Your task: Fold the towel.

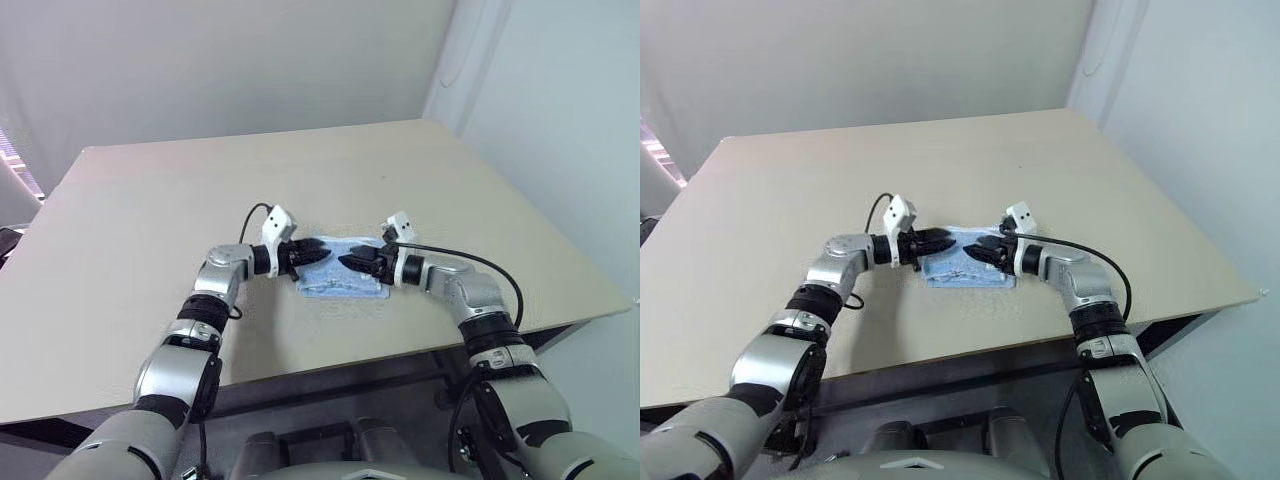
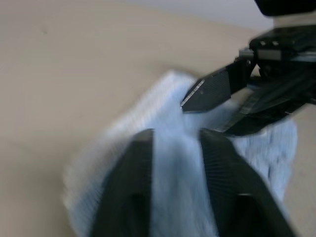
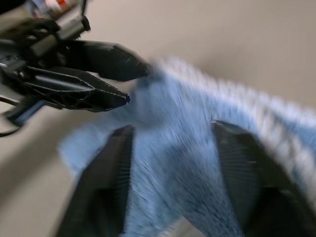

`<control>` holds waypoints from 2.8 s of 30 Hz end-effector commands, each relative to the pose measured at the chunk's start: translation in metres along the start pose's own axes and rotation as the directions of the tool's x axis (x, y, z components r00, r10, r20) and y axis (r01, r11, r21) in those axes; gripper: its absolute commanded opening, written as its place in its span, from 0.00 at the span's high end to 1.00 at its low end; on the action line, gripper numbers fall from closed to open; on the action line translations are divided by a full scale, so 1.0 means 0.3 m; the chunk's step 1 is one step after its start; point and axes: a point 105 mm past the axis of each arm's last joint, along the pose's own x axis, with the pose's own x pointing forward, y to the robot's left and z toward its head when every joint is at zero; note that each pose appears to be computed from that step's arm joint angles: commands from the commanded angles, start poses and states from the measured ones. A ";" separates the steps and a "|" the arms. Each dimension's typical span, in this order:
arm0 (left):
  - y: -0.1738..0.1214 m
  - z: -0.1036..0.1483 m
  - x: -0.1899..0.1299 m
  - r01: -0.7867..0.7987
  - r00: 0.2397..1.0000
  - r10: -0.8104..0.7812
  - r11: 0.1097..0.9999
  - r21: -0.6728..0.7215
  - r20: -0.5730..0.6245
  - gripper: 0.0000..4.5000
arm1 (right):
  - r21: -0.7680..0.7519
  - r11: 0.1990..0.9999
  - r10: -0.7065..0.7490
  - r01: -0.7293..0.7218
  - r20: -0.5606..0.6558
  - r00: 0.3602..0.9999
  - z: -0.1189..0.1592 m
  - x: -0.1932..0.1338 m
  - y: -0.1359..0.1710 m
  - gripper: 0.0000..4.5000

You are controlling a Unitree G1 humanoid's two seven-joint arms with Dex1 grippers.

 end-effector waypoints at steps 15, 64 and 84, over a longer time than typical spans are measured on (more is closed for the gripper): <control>-0.134 -0.028 -0.241 0.031 0.990 -0.027 0.999 0.023 -0.136 0.16 | 0.658 0.750 0.002 0.058 -0.091 0.996 0.056 -0.188 -0.086 0.00; -0.175 -0.051 -0.246 0.034 0.985 -0.011 0.991 0.132 -0.174 0.15 | 0.705 0.709 0.236 -0.024 -0.205 0.950 -0.093 0.042 0.036 0.99; -0.116 -0.014 -0.244 -0.023 0.990 0.038 0.993 0.113 -0.133 0.15 | 0.629 0.777 -0.334 -0.020 0.439 0.834 0.340 -0.396 -0.244 0.99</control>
